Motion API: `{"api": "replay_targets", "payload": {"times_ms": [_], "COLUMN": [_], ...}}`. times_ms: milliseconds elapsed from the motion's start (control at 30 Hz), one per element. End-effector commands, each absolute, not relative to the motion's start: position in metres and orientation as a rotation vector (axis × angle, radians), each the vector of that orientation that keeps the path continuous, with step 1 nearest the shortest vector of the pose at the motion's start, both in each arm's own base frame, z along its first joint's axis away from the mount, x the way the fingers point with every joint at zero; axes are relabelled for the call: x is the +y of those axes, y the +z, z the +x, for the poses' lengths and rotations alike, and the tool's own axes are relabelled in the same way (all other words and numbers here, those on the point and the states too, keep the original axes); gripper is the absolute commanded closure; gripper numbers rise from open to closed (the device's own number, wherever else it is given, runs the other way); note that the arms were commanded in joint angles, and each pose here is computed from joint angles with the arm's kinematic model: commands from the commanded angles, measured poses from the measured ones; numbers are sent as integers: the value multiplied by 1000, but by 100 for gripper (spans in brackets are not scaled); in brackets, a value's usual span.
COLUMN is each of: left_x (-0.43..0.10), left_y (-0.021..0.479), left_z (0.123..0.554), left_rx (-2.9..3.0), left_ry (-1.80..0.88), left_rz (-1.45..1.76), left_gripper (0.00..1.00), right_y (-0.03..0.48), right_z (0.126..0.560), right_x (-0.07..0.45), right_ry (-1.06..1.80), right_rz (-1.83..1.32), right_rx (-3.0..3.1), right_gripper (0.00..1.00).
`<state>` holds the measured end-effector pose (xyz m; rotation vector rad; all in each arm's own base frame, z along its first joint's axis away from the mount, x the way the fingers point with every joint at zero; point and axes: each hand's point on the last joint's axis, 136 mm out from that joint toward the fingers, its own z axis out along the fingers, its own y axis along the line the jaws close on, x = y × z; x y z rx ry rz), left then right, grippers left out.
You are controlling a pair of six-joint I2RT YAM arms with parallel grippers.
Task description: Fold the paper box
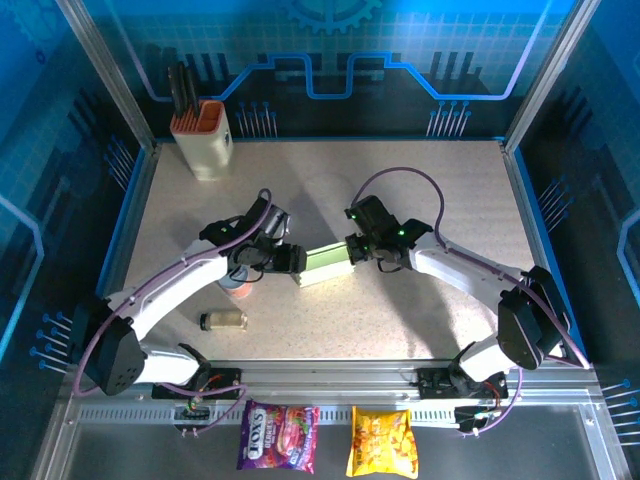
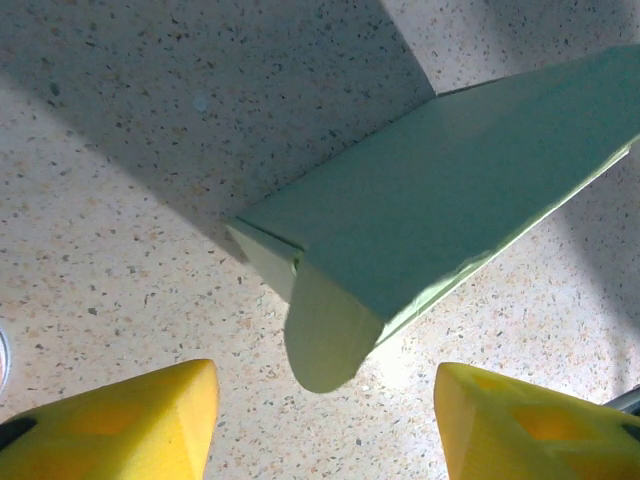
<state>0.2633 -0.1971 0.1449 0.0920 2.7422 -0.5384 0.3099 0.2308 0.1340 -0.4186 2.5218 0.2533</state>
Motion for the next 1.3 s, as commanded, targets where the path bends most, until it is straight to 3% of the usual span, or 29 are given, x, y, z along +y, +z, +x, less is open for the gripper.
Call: {"api": "replay_targets", "payload": {"times_ms": [0,267,633,967,1267], "left_x": [-194,-215,-216,-206,-228], "left_y": [166,161,154,151,153], "left_z": [270,267,267,273,271], "left_rx": [2691,2735,2733,2740,2738], "left_ry": [-536,-693,-709,-600,-775], "left_rz": [78,26,2,24,9], "left_gripper": [39,45,49,42,58], "right_y": [141,141,137,136,134], "right_z": [311,312,311,311,311], "right_x": [230,229,231,231,232], "right_ry": [201,177,178,182,181], "right_rz": [-403,-387,-389,-389,-383], "right_rx": [2521,2527,2540,2543,2549], "right_gripper": [100,100,100,100,100]}}
